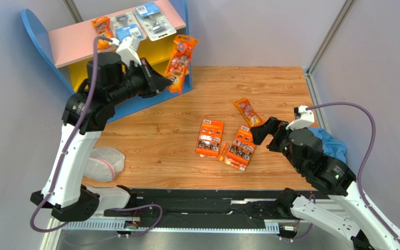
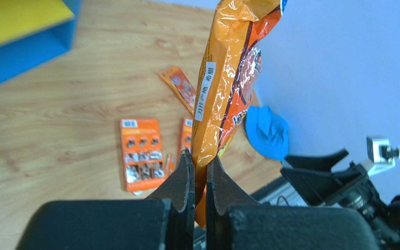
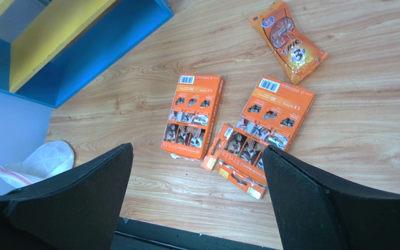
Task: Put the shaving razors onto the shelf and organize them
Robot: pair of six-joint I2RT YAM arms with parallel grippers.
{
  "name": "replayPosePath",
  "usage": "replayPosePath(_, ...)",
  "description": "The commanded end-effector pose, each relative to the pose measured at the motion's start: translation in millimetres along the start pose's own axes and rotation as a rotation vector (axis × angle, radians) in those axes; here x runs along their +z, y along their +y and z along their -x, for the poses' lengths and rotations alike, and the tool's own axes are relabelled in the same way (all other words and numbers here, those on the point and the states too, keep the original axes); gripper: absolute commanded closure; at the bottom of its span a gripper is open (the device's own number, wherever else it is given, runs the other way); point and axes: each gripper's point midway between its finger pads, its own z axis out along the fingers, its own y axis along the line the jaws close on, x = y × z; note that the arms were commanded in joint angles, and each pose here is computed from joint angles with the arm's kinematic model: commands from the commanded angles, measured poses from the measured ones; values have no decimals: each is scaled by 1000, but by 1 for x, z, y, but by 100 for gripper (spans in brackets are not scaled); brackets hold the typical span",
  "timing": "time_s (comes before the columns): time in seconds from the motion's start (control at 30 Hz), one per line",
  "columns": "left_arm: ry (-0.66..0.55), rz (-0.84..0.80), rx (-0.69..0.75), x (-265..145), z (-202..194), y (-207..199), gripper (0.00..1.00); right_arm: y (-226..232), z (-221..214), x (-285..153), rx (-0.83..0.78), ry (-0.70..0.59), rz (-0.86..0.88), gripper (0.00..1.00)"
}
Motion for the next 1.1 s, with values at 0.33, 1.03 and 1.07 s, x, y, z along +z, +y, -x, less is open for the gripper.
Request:
replayPosePath(0.33, -208, 110, 11, -47, 103, 52, 100, -1, -27, 11, 9, 78, -2, 0)
replayPosePath(1.03, -510, 141, -52, -76, 231, 142, 100, -22, -109, 29, -37, 296, -38, 1)
replayPosePath(1.07, -508, 147, -75, -76, 234, 154, 100, -23, -112, 30, -46, 304, -40, 0)
